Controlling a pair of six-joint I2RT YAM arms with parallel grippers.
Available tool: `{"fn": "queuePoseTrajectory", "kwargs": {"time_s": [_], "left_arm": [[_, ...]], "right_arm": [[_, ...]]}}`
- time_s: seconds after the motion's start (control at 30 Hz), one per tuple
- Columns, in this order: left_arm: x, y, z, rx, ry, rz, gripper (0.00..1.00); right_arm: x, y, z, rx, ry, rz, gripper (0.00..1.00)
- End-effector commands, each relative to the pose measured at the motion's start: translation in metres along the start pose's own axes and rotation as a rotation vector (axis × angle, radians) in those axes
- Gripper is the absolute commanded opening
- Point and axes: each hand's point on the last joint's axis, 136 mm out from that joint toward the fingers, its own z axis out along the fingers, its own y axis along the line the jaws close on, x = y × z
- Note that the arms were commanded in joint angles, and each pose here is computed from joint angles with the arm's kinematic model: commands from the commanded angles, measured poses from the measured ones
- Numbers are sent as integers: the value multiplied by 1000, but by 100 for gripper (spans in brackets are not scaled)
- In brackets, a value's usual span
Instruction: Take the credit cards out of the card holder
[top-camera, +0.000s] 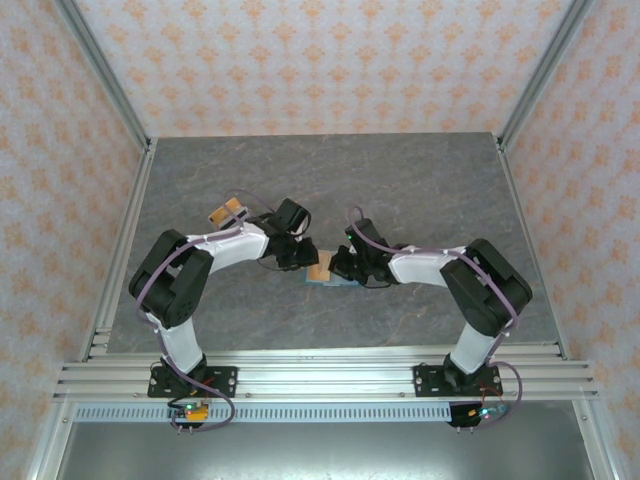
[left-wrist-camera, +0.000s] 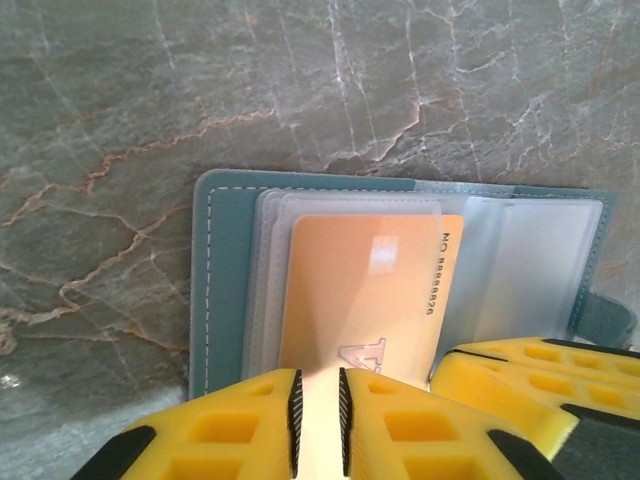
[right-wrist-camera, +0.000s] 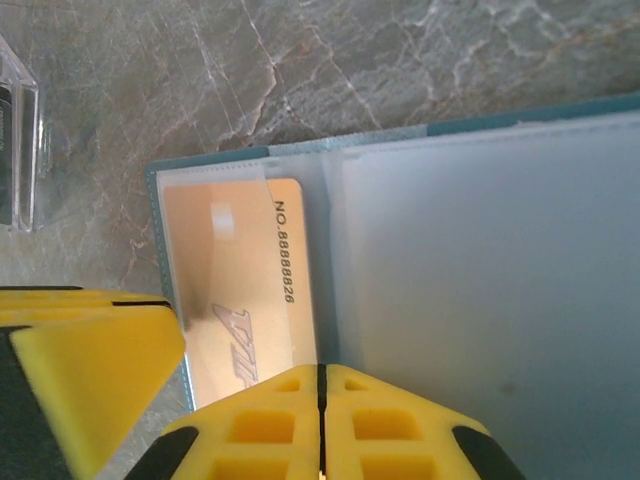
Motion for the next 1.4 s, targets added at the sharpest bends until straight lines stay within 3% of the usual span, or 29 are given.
{"fn": "queuePoseTrajectory", "kwargs": {"time_s": [0.0, 0.23, 0.5, 0.7, 1.07, 1.37], "left_arm": [[0, -3, -11, -17, 1, 27, 21], [1, 17, -8, -92, 0, 27, 18], [9, 19, 8, -71, 51, 2, 15], [13, 18, 13, -60, 79, -1, 10], [21, 34, 20, -114, 101, -22, 7], [21, 36, 20, -119, 101, -21, 6]], "right_arm": [[-6, 2, -8, -10, -39, -17, 7], [-4, 0, -5, -17, -31, -10, 7], [-1, 3, -3, -40, -8, -5, 23], [3, -1, 3, -31, 13, 6, 24], [6, 11, 0, -130, 21, -5, 18], [-2, 18, -9, -168, -26, -10, 6]]}}
